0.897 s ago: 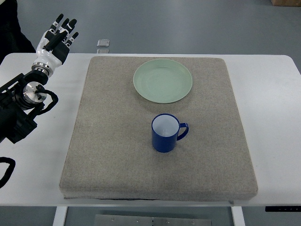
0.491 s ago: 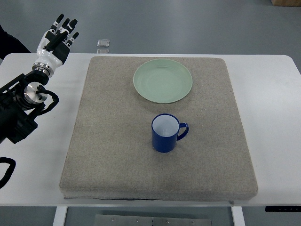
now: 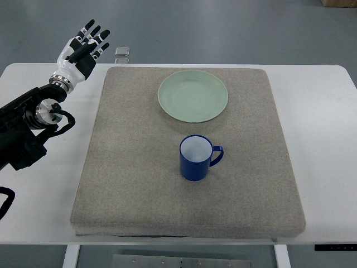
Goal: Place cup left of plate with left hand
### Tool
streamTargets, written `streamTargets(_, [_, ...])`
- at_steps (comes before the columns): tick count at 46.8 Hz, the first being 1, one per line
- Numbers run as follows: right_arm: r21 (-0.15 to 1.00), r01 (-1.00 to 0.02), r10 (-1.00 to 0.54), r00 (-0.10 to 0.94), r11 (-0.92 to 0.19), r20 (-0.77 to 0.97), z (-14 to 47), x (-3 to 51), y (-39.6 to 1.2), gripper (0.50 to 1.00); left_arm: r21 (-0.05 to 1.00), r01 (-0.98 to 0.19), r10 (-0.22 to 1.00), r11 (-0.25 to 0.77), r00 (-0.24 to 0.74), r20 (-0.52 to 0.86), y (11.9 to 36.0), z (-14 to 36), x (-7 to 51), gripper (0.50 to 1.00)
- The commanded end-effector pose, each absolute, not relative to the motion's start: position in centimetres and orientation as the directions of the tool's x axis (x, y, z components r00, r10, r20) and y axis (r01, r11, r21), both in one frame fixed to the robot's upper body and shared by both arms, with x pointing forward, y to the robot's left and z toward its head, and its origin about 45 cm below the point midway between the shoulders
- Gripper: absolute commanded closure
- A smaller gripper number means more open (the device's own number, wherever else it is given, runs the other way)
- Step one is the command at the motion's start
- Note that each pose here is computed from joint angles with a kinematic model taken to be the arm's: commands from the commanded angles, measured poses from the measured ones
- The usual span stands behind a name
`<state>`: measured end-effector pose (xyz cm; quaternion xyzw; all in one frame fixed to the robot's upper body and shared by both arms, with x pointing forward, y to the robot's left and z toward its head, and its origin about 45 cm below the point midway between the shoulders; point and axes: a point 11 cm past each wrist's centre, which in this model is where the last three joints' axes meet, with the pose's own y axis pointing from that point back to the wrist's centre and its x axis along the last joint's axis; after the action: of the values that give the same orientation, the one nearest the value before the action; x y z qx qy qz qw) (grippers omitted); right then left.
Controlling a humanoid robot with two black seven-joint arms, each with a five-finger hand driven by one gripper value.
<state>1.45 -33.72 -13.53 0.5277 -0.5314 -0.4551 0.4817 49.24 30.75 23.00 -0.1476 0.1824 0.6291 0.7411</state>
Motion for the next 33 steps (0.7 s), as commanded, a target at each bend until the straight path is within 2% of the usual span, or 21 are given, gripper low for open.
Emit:
streamTargets(1, [0.992,-0.122,-0.999,0.021,0.029,0.032,-13.5,1.4,-33.7,0.566,0.019,-0.974,0.881,0.227,0.197,-0.431,29.8,22.8,48.8,0.504])
streamTargets(10, [0.992,-0.122,-0.999,0.021,0.029,0.032,-13.5,1.4,-33.7,0.566,0.017,-0.942,0.889,0.336,0.311,-0.335,29.3,24.2,48.0,0.506])
streamTargets(18, [0.992,-0.122,-0.999,0.021,0.029,0.032,-13.5,1.4,-33.7,0.566,0.029,-0.879,0.87,0.476,0.465,-0.164,28.5,26.1,46.1,0.506])
streamTargets(25, [0.992,-0.122,-0.999,0.021,0.029,0.032,-13.5,1.4,-33.7,0.566,0.052,-0.797,0.798,0.602,0.598,-0.071,28.5,27.2,43.9,0.506])
streamTargets(33, [0.992,-0.122,-0.999,0.021,0.029,0.032,-13.5,1.4,-33.7,0.566,0.116,-0.721,0.725,0.684,0.689,0.007,29.1,27.0,42.2,0.506])
